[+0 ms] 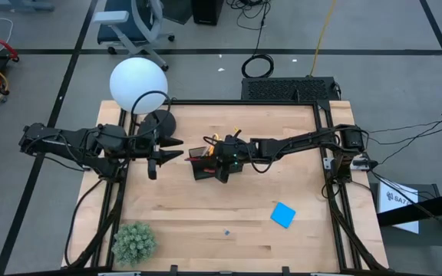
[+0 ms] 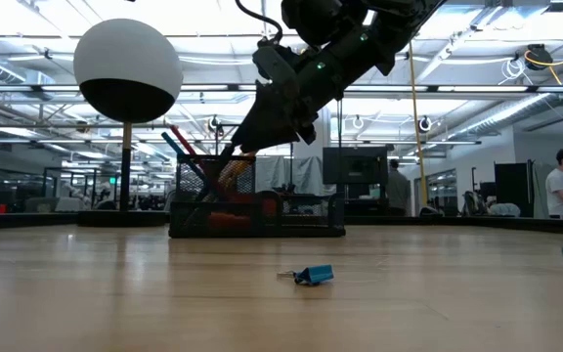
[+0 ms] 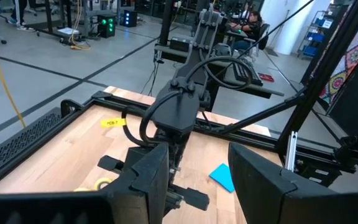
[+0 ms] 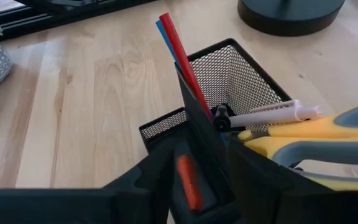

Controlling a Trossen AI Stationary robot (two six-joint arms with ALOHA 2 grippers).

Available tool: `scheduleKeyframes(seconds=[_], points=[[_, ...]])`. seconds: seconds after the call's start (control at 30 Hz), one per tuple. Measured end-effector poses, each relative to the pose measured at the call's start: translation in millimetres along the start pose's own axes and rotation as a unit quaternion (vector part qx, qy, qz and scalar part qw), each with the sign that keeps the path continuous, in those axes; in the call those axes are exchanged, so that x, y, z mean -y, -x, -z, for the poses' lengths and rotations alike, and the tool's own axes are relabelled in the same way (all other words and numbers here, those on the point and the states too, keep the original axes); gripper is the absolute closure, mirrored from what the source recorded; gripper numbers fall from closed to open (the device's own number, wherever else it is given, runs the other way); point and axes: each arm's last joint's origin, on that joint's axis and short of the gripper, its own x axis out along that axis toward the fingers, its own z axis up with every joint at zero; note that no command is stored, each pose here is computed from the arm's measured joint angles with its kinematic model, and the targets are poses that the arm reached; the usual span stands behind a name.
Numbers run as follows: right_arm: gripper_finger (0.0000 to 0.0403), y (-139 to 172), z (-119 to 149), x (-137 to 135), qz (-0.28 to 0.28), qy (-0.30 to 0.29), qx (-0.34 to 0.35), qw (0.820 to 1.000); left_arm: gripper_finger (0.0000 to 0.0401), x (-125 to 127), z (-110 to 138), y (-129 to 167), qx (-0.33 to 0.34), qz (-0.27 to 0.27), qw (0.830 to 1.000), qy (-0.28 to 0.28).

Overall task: Pick and place office supplies into organizer
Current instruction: Put the blue clip into the black organizer

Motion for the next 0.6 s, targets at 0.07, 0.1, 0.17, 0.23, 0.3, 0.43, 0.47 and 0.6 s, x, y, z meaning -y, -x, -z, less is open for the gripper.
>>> scheduleKeyframes(seconds=[0.07, 0.1, 0.17, 0.23, 0.3, 0.43, 0.47, 0.6], points=[[0.0256, 0.0, 0.0, 0.0, 0.0, -0.002, 0.0, 1.0, 0.024, 0.0, 0.0, 0.0, 0.0, 0.0, 1.0, 0.0], [0.0253, 0.0, 0.0, 0.0, 0.0, -0.007, 0.0, 1.0, 0.024, 0.0, 0.0, -0.1, 0.0, 0.0, 1.0, 0.0], [0.0251, 0.0, 0.0, 0.0, 0.0, -0.019, 0.0, 1.0, 0.024, 0.0, 0.0, -0.1, 0.0, 0.0, 1.0, 0.0], [0.0251, 0.0, -0.2, -0.2, -0.001, -0.029, 0.001, 1.0, 0.024, 0.0, 0.0, -0.1, 0.0, 0.0, 1.0, 0.0], [0.0252, 0.1, 0.0, -1.8, -0.003, -0.034, 0.001, 0.999, 0.024, 0.0, 0.0, 0.0, 0.0, 0.0, 1.0, 0.0], [0.0256, 0.4, -0.6, -7.9, -0.04, -0.036, 0.002, 0.999, 0.024, 0.0, 0.0, -0.1, 0.0, 0.0, 1.0, 0.0], [0.0256, 0.6, -0.8, -10.1, -0.053, -0.037, 0.002, 0.998, 0.024, 0.1, 0.0, -0.1, 0.0, 0.001, 1.0, 0.0], [0.0255, 2.9, 0.3, -21.2, -0.087, -0.039, -0.003, 0.995, 0.024, 2.0, 0.5, 0.1, -0.009, 0.034, 0.999, -0.006]])
